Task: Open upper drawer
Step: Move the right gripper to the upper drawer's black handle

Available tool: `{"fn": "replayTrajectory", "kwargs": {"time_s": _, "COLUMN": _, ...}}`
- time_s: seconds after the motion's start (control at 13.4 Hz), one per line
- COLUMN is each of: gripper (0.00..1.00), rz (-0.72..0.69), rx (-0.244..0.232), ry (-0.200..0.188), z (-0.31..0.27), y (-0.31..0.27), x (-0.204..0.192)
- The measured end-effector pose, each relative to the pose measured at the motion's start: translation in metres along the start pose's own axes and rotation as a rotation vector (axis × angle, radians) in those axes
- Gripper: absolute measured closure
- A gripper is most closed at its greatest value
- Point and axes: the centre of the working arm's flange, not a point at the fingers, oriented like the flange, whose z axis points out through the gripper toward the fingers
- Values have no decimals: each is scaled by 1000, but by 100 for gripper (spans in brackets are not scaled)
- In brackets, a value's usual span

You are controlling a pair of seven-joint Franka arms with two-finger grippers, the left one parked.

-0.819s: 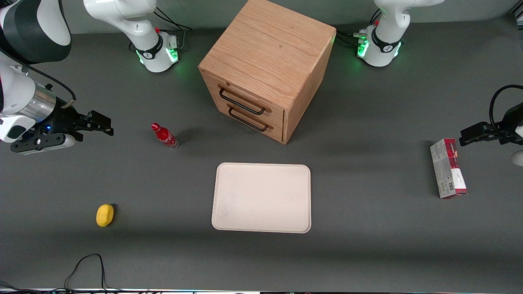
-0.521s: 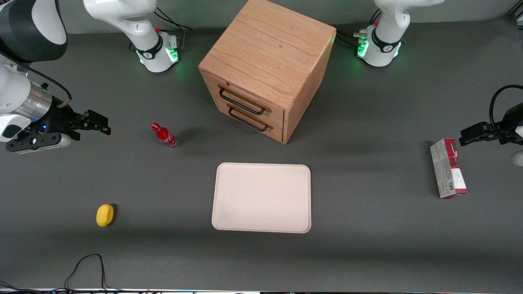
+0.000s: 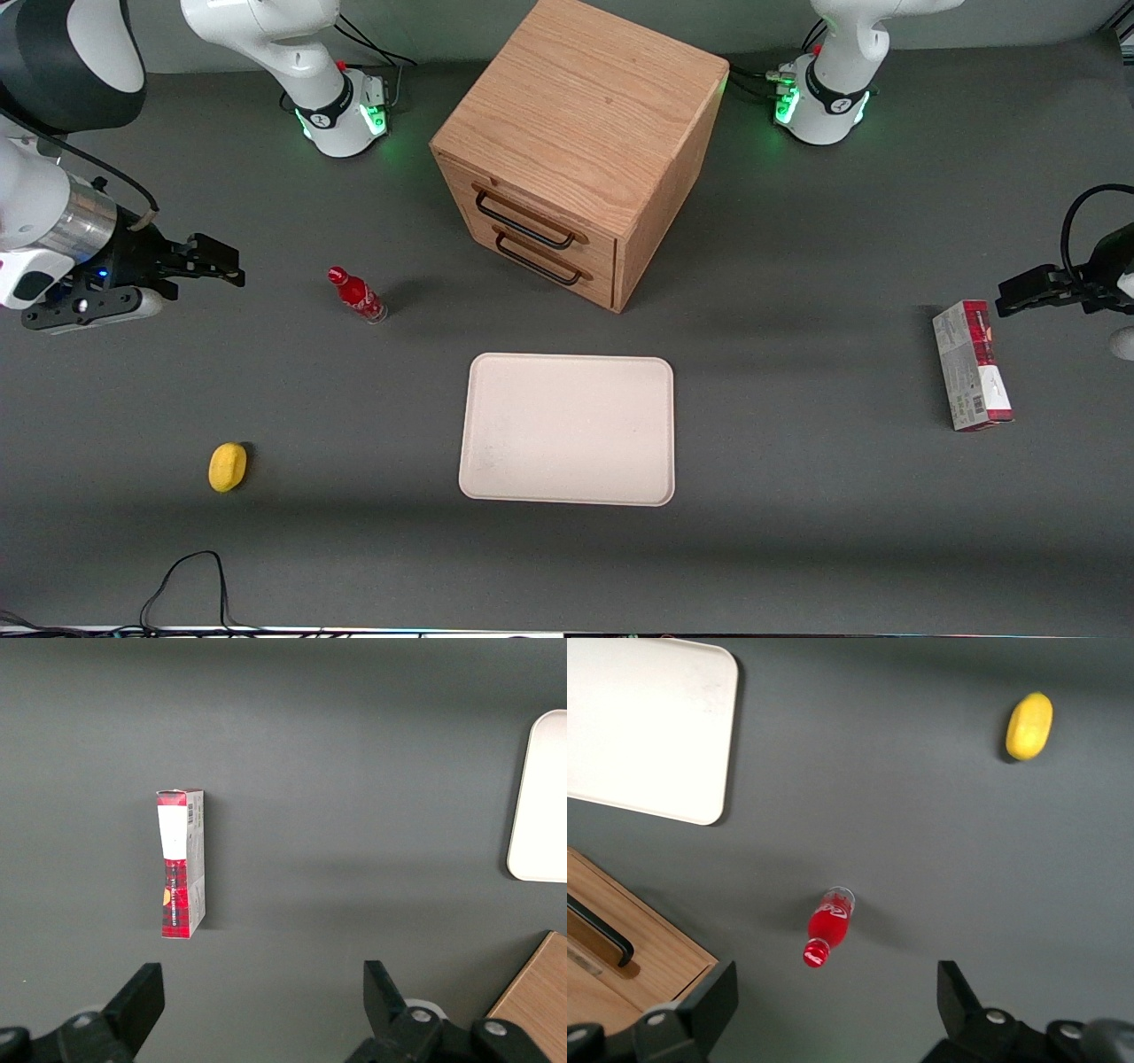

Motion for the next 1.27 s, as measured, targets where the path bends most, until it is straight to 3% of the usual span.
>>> {"fn": "replayTrajectory", "kwargs": {"time_s": 0.3, "gripper": 0, "rz": -99, "rx": -9, "ry": -8, "z": 6, "y": -54, "x": 23}}
{"fn": "replayTrajectory", "kwargs": {"time_s": 0.52, "gripper": 0, "rz": -266, "rx": -12, "ry": -61, "z": 40, "y": -108, "x": 35}}
{"fn": "replayTrajectory", "kwargs": {"time_s": 0.82, "gripper": 0, "rz": -570, "rx": -23, "ry": -138, "z": 93, "y": -239, "x": 26}}
{"fn": "replayTrajectory", "kwargs": {"time_s": 1.04, "gripper": 0, "rz": -744, "rx": 14, "ry": -187, "z": 123, "y": -311, "x": 1}}
{"fn": "replayTrajectory", "kwargs": {"time_s": 1.27, "gripper": 0, "rz": -784, "rx": 67, "ry": -220, "z": 141, "y": -329, "x": -4}}
